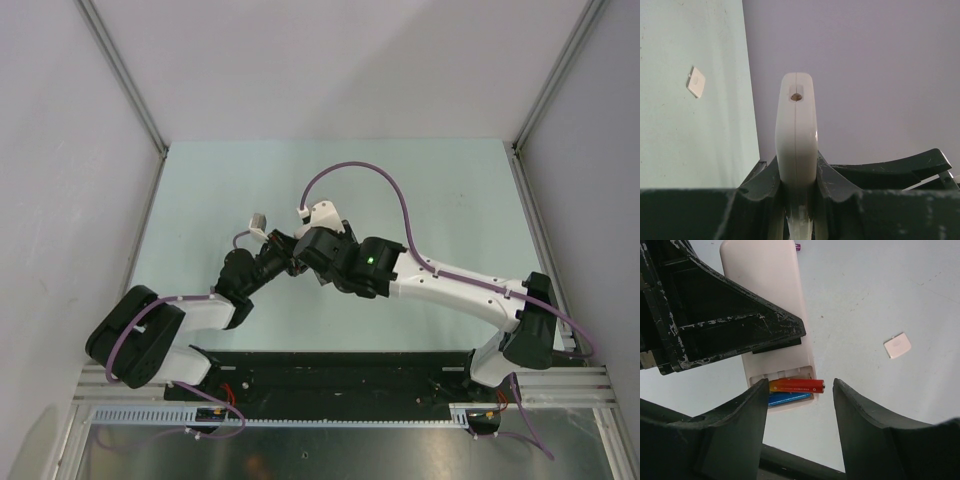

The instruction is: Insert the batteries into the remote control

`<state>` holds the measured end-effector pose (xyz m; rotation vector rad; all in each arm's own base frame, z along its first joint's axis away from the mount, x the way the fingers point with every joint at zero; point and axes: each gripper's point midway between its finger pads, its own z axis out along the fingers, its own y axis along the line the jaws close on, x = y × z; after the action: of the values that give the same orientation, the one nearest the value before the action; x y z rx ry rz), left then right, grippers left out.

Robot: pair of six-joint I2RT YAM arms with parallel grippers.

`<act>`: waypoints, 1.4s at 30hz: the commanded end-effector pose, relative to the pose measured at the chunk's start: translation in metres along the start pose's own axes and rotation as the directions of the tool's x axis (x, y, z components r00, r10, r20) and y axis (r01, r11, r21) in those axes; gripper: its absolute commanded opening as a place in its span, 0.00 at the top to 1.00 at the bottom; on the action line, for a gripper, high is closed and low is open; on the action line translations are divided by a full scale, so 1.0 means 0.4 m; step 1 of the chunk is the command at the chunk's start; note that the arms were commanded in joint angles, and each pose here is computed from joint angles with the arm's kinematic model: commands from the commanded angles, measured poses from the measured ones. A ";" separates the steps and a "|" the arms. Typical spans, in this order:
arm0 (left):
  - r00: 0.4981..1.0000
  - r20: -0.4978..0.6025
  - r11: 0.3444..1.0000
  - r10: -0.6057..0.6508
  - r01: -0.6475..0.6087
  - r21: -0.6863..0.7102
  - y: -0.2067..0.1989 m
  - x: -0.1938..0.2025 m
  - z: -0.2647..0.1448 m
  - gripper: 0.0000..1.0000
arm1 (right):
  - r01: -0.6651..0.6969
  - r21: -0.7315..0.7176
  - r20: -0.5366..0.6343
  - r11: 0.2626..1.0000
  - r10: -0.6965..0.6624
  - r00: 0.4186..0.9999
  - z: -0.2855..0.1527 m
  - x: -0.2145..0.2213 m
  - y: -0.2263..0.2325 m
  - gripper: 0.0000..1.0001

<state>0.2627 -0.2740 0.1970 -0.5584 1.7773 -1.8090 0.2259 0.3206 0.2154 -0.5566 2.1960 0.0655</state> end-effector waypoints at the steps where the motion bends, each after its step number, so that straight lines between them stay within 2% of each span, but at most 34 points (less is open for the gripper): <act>1: 0.999 -0.002 0.994 0.051 -0.050 0.101 -0.080 -0.004 0.004 1.00 | -0.043 -0.013 0.060 0.999 0.044 0.997 -0.025 -0.061 0.006 0.41; 12: 0.999 -0.002 0.994 0.053 -0.053 0.100 -0.078 -0.003 0.002 1.00 | -0.082 -0.046 0.110 0.996 0.087 0.990 -0.076 -0.106 0.005 0.39; 15: 0.999 -0.004 0.993 0.054 -0.053 0.101 -0.078 -0.002 0.002 1.00 | -0.159 -0.061 0.136 0.985 0.166 0.977 -0.109 -0.130 -0.036 0.39; 17: 0.999 -0.008 0.994 0.054 -0.053 0.100 -0.078 -0.001 0.001 1.00 | -0.215 -0.127 0.139 0.968 0.232 0.963 -0.129 -0.125 -0.057 0.39; 19: 0.998 -0.009 0.993 0.057 -0.056 0.103 -0.079 -0.001 0.001 1.00 | -0.309 -0.171 0.146 0.935 0.335 0.931 -0.120 -0.139 -0.092 0.39; 22: 0.998 -0.007 0.992 0.065 -0.064 0.113 -0.087 -0.001 -0.003 1.00 | -0.380 -0.231 0.101 0.896 0.411 0.906 -0.105 -0.112 -0.114 0.39; 27: 0.996 -0.006 0.986 0.086 -0.084 0.146 -0.111 0.001 -0.010 1.00 | -0.440 -0.320 0.039 0.839 0.476 0.879 -0.083 -0.077 -0.109 0.37; 31: 0.996 -0.003 0.981 0.093 -0.091 0.171 -0.125 0.002 -0.017 1.00 | -0.540 -0.420 -0.006 0.730 0.592 0.806 -0.064 -0.089 -0.133 0.35; 32: 0.996 -0.001 0.980 0.093 -0.091 0.175 -0.126 0.001 -0.018 1.00 | -0.559 -0.477 -0.056 0.678 0.611 0.789 -0.077 -0.089 -0.112 0.35; 35: 0.996 0.001 0.979 0.087 -0.086 0.186 -0.128 -0.001 -0.021 1.00 | -0.588 -0.550 -0.082 0.593 0.662 0.745 -0.089 -0.097 -0.117 0.34; 42: 0.996 -0.012 0.974 0.084 -0.080 0.212 -0.139 0.003 -0.017 1.00 | -0.592 -0.612 -0.087 0.524 0.700 0.709 -0.108 -0.107 -0.124 0.33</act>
<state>0.2568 -0.2712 0.2274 -0.4592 1.6651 -1.8667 0.2434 0.2700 0.2405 0.0278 2.1990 1.0361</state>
